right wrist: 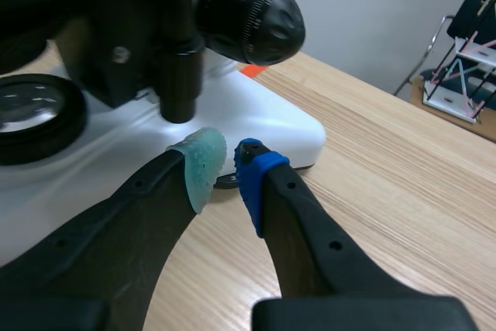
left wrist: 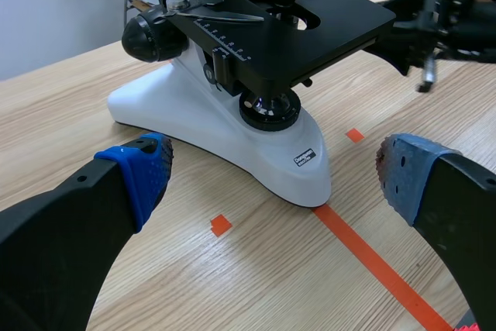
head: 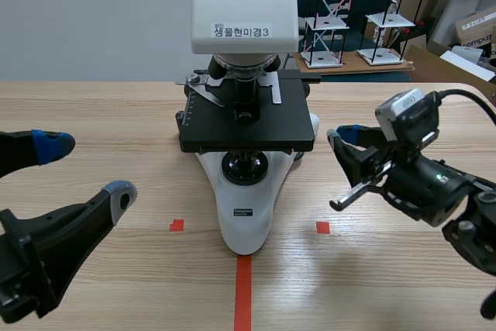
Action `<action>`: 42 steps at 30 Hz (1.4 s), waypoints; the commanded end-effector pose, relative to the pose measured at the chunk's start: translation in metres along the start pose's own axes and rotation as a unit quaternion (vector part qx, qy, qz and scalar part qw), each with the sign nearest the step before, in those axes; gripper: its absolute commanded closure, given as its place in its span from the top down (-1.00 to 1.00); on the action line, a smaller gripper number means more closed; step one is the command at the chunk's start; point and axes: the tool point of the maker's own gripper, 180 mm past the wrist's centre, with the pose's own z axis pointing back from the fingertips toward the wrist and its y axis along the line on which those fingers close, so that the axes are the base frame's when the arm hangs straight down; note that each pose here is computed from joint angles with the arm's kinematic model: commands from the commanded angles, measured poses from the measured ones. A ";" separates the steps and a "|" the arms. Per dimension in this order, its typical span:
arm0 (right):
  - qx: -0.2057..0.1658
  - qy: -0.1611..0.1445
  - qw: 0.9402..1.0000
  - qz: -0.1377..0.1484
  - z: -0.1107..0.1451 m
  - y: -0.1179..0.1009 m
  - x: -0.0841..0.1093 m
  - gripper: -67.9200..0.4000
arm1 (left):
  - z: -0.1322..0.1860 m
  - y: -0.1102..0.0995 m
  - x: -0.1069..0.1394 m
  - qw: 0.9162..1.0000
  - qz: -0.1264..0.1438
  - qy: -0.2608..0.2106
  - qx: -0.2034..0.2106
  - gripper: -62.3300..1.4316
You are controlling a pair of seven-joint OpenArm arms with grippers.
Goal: Return to the home posture
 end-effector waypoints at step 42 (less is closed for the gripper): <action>0.081 0.002 0.997 0.000 0.130 0.084 0.083 0.89 | 0.001 0.000 0.004 1.000 0.000 -0.007 0.001 0.78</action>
